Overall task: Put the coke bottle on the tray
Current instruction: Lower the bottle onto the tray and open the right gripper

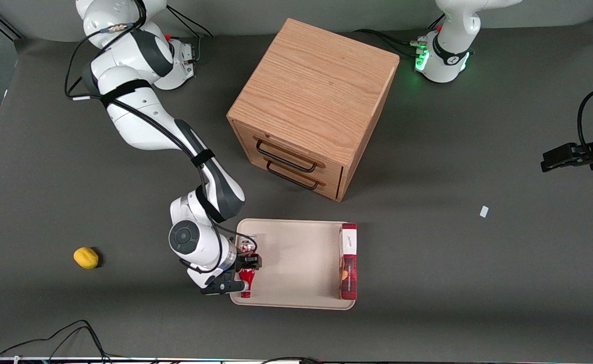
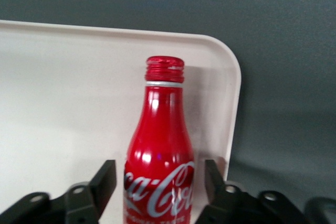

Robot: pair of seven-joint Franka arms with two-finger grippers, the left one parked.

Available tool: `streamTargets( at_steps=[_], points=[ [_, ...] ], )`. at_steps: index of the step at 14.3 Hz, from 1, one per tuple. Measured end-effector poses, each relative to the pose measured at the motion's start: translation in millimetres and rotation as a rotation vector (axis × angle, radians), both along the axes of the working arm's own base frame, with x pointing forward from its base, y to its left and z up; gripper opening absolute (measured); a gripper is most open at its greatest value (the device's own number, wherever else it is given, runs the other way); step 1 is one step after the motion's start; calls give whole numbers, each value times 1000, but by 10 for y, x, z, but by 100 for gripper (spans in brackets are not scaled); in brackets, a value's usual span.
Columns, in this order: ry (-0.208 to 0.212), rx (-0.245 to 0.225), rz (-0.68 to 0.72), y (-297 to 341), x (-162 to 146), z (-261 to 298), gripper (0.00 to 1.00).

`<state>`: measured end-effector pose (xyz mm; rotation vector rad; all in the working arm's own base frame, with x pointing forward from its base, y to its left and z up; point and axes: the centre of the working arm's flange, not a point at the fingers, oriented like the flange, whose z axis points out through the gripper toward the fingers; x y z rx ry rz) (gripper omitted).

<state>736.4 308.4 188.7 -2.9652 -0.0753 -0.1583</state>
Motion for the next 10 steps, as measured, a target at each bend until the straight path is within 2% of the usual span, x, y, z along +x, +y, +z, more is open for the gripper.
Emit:
streamTargets(
  at_steps=[4,10],
  points=[
    [-6,3,-3,0,3,-41,92],
    [-7,4,-4,-1,7,-42,93]
  ],
)
